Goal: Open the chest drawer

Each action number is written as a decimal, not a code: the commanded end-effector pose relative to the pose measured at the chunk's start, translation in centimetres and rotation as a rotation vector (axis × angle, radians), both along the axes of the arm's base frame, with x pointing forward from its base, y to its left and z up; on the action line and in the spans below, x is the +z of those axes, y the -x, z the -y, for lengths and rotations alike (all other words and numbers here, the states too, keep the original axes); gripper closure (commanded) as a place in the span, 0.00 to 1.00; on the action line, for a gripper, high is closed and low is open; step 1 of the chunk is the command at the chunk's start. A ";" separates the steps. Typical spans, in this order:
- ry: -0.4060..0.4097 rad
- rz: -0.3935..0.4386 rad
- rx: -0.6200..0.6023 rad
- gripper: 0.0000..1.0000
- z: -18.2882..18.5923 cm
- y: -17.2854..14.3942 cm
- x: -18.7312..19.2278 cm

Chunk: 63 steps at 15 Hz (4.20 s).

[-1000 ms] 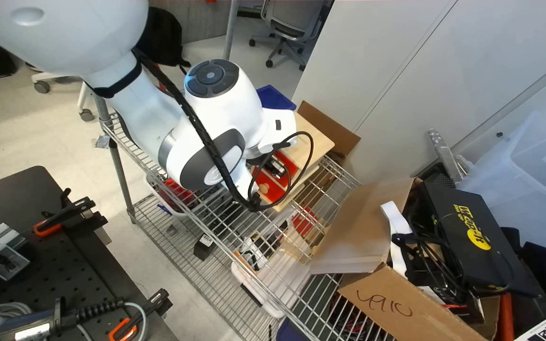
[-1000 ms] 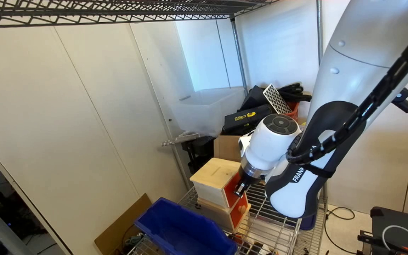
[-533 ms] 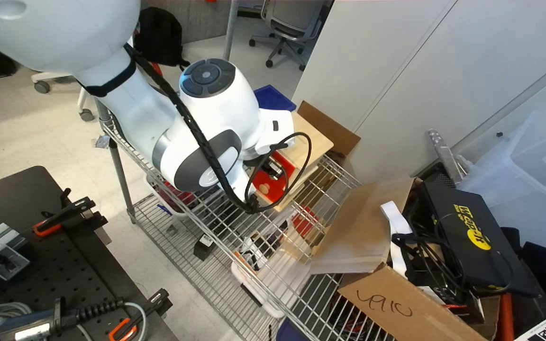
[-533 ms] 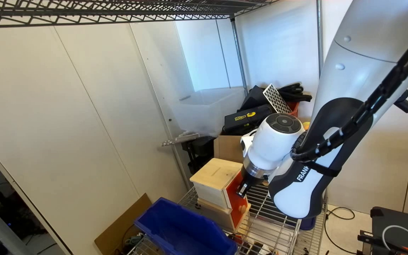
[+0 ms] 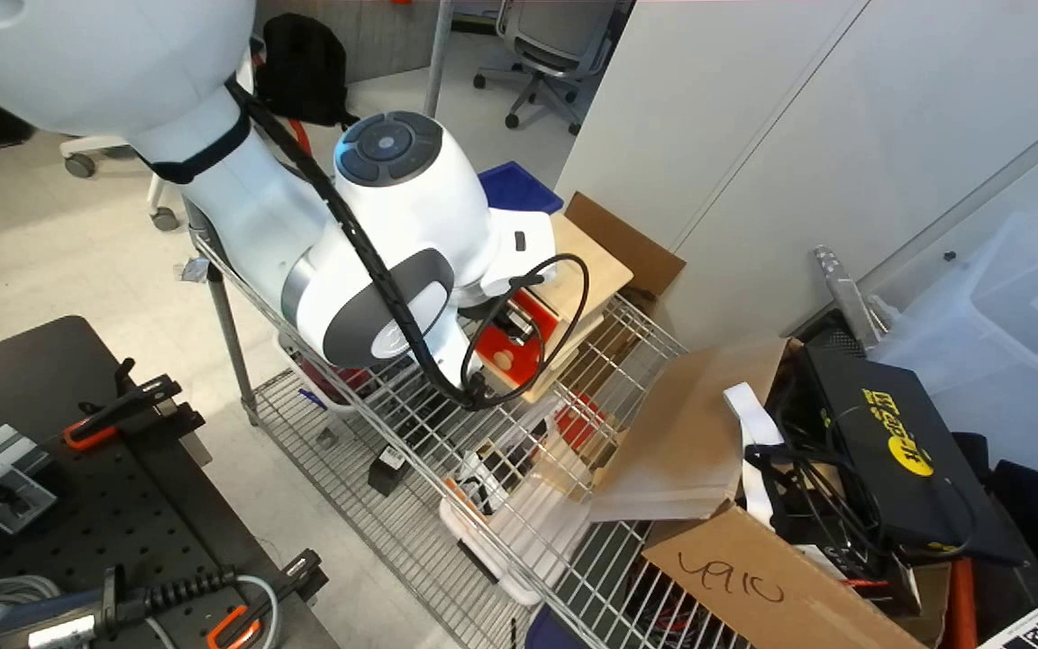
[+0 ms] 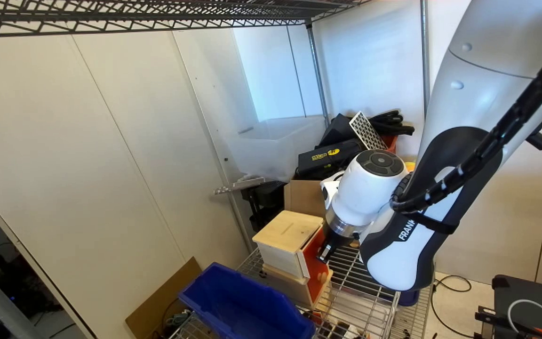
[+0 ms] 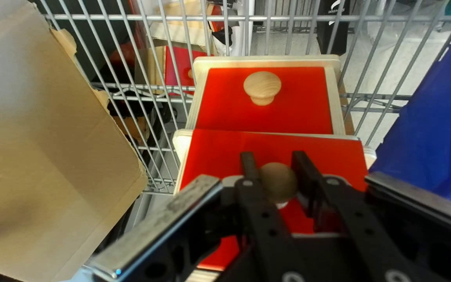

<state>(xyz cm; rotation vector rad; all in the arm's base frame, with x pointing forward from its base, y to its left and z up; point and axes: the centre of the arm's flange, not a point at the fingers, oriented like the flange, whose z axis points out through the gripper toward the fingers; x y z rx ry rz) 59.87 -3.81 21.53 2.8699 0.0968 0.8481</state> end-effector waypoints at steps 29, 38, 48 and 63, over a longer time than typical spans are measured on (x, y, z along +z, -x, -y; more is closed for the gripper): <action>-0.001 -0.001 0.046 0.93 -0.8 2.3 1.3; 0.001 0.009 0.029 0.93 -0.4 2.2 1.4; 0.001 0.018 0.009 0.93 0.6 2.3 1.7; 0.014 0.010 0.015 0.93 0.5 2.7 1.3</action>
